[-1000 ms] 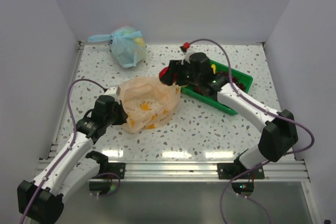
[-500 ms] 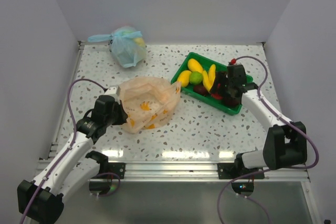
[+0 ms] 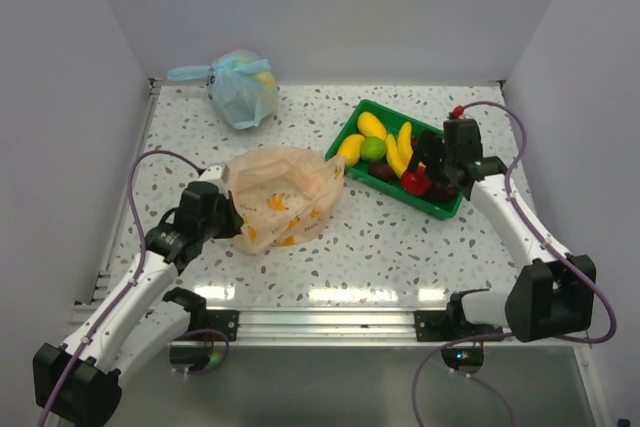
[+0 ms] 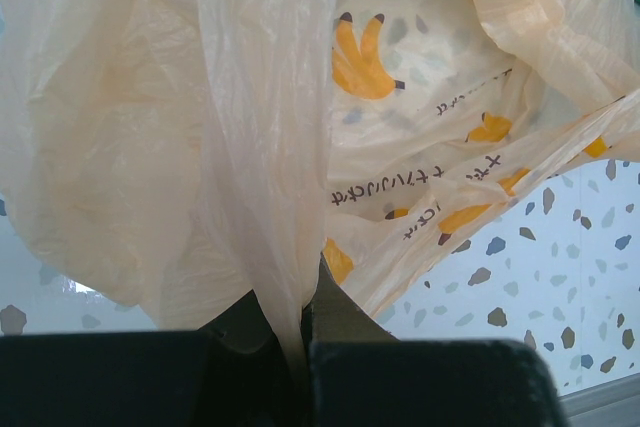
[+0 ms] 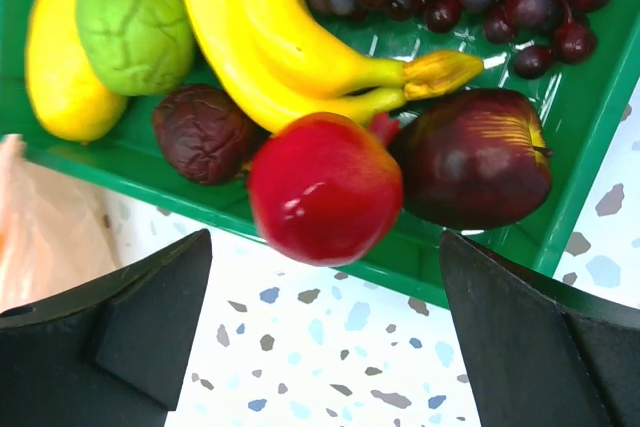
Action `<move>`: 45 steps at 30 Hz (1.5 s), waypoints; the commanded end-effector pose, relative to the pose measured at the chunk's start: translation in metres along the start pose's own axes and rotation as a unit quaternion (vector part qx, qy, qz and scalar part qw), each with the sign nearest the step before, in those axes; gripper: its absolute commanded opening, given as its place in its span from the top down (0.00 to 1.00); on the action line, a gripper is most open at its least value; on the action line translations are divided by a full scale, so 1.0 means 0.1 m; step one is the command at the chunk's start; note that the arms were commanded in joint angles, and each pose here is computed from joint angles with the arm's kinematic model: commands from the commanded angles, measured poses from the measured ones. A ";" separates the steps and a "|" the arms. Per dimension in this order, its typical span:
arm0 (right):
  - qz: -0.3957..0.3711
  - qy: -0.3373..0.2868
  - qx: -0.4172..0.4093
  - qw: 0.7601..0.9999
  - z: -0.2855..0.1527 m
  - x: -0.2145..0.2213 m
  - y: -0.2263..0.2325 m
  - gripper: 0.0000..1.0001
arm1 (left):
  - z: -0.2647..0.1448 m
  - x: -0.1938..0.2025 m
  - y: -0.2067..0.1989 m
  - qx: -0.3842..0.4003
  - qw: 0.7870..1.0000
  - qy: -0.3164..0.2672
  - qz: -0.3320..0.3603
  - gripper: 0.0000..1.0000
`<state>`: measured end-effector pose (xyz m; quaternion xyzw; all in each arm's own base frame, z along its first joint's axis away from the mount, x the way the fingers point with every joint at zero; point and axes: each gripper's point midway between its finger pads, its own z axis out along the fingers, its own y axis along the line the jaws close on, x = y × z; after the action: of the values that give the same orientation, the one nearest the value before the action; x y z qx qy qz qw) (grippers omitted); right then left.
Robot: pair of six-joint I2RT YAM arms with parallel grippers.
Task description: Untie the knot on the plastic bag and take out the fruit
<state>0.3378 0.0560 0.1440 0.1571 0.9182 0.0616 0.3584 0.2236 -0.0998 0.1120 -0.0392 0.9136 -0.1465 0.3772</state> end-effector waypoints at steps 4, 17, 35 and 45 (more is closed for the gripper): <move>0.000 -0.069 -0.060 0.996 -0.53 -0.44 0.24 0.01 | -0.02 -0.13 -0.05 0.009 1.000 -0.030 0.001 0.98; -0.020 -0.250 -0.077 0.965 -2.09 -1.06 0.10 0.01 | -0.49 -0.25 0.26 -0.112 0.991 -0.022 -0.068 0.95; -0.026 -0.354 -0.025 0.935 -2.84 -0.83 -0.44 0.01 | -1.35 -0.52 0.34 -0.123 0.985 -0.094 -0.077 0.20; -0.039 -0.427 -0.029 0.903 -3.23 -0.71 -0.65 0.01 | -2.26 -1.12 0.32 -0.106 0.961 -0.241 -0.085 0.00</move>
<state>0.1584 -0.0209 0.4060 0.1254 0.6978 0.0221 0.7049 0.1574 -0.0133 0.3029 -0.1847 0.8263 -0.0860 0.5251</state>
